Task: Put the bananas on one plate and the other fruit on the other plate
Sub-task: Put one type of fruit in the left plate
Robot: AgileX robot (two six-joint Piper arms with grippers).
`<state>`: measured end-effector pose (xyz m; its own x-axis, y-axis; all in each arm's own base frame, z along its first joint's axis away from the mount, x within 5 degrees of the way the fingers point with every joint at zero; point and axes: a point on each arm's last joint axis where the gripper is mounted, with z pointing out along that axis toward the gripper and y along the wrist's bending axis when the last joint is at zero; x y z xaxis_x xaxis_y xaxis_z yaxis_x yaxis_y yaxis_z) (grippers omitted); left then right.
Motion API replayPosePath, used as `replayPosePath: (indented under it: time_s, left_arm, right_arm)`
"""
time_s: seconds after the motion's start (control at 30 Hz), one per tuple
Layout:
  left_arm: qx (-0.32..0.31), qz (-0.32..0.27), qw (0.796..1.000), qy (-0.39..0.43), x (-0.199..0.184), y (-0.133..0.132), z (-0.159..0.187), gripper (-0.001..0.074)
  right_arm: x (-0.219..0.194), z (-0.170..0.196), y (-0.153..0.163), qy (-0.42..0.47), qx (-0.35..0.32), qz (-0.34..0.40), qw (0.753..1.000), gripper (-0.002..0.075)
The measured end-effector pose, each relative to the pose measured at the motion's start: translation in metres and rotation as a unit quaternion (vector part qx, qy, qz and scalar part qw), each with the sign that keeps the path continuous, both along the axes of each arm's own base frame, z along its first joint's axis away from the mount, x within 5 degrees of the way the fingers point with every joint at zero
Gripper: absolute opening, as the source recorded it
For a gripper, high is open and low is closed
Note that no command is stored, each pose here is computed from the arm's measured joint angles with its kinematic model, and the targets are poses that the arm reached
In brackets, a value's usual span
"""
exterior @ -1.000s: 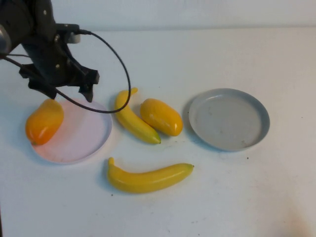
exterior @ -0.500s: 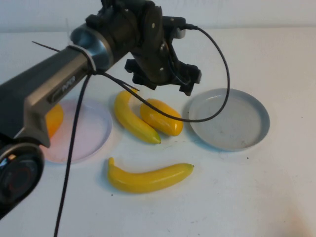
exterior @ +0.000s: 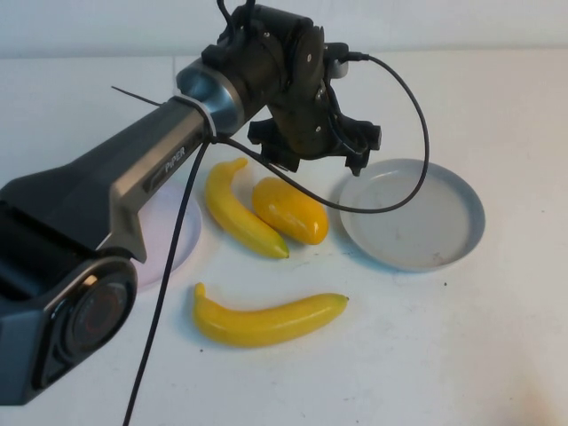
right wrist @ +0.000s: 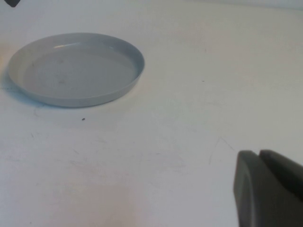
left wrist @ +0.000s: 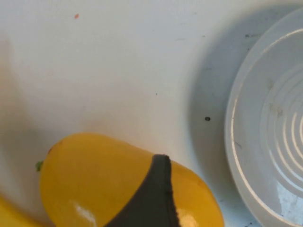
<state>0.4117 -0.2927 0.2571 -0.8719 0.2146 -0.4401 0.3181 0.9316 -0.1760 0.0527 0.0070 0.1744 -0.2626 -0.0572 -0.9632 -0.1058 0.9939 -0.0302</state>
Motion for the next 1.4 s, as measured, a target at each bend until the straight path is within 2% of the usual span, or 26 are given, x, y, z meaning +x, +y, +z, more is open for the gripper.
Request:
replayPosePath:
  time_s: [0.27,0.67,1.03,1.4]
  left_arm:
    - [0.051,0.003,0.999,-0.007,0.003,0.008,-0.006,0.0659]
    - [0.037,0.098,0.994,0.033,0.006,0.008,-0.024,0.0659]
    - [0.056,0.109,0.991,0.045,0.005,0.01,-0.027,0.0659]
    - [0.022,0.108,0.994,0.02,0.009,0.006,0.005,0.0659]
  right_arm:
    - [0.0,0.0,0.0,0.0,0.0,0.0,1.0,-0.0015]
    - [0.0,0.0,0.0,0.0,0.0,0.0,1.0,-0.0015]
    - [0.0,0.0,0.0,0.0,0.0,0.0,1.0,-0.0015]
    - [0.0,0.0,0.0,0.0,0.0,0.0,1.0,-0.0015]
